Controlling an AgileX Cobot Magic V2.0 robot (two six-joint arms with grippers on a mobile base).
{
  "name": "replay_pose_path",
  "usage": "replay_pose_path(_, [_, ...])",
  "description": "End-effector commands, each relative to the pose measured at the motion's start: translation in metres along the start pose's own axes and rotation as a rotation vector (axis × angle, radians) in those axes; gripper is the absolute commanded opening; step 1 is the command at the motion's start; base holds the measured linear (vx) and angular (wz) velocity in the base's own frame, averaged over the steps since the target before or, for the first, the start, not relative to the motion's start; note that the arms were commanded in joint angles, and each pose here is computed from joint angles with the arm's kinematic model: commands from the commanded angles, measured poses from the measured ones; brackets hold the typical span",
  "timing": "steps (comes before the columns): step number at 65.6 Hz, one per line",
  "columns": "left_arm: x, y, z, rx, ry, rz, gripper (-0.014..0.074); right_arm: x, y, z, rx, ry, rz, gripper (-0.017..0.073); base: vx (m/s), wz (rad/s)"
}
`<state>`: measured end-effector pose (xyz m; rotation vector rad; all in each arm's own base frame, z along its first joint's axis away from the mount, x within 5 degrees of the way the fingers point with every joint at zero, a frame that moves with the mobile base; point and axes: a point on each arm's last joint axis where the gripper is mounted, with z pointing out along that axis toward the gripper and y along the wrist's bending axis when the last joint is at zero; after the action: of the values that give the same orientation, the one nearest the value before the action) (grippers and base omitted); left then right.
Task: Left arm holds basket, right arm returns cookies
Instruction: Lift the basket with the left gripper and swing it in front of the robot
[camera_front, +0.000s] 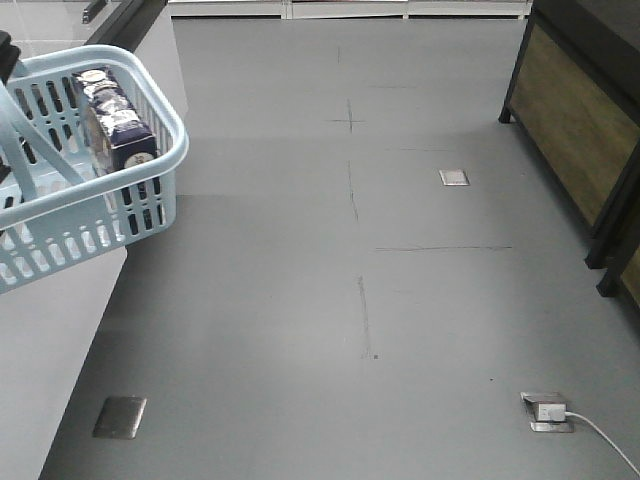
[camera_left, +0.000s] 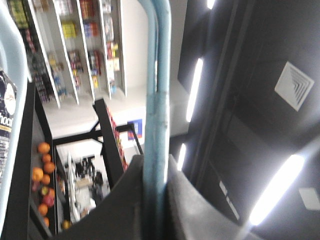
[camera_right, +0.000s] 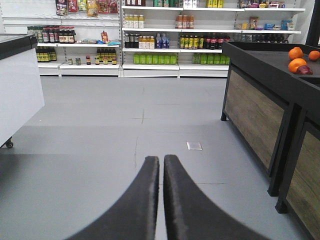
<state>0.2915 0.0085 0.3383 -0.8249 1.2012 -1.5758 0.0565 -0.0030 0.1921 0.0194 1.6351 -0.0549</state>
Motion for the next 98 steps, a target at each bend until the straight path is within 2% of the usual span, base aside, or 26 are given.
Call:
replay_pose_path(1, [0.018,-0.032,0.003,0.176,0.074,-0.016,-0.0004,-0.001,0.001,0.000,-0.006,-0.069,-0.014,-0.0006,0.00,0.00])
replay_pose_path(22, [0.068,-0.027,0.014,0.143,0.245,-0.068,-0.0004,-0.001,0.001,0.000,-0.006,-0.069,-0.014,-0.0006,0.00,0.00])
replay_pose_path(31, [0.086,-0.024,0.015,0.122,0.301,-0.113,-0.0004,-0.001,0.001,0.000,-0.006,-0.069,-0.014,-0.0006,0.00,0.00])
replay_pose_path(41, [0.101,-0.006,0.007,0.056,0.335,-0.154,-0.0004,-0.001,0.001,0.000,-0.006,-0.069,-0.014,-0.0006,0.00,0.00])
replay_pose_path(45, [0.108,0.004,0.001,0.023,0.345,-0.185,-0.0003,-0.001,0.001,0.000,-0.006,-0.069,-0.014,-0.0006,0.00,0.00])
replay_pose_path(55, [0.127,0.019,-0.012,0.000,0.380,-0.258,-0.0003,-0.001,0.001,0.000,-0.006,-0.069,-0.014,-0.0006,0.00,0.00])
replay_pose_path(61, [0.137,0.022,-0.017,-0.006,0.420,-0.260,-0.0003,-0.001,0.001,0.000,-0.006,-0.069,-0.014,-0.0006,0.00,0.00])
replay_pose_path(83, [0.172,0.018,-0.025,0.011,0.555,-0.308,-0.0003,-0.001,0.001,0.000,-0.006,-0.069,-0.014,-0.0006,0.00,0.00])
replay_pose_path(98, [0.189,0.013,-0.028,0.050,0.552,-0.317,-0.0003,-0.001,0.001,0.000,-0.006,-0.069,-0.014,-0.0006,0.00,0.00])
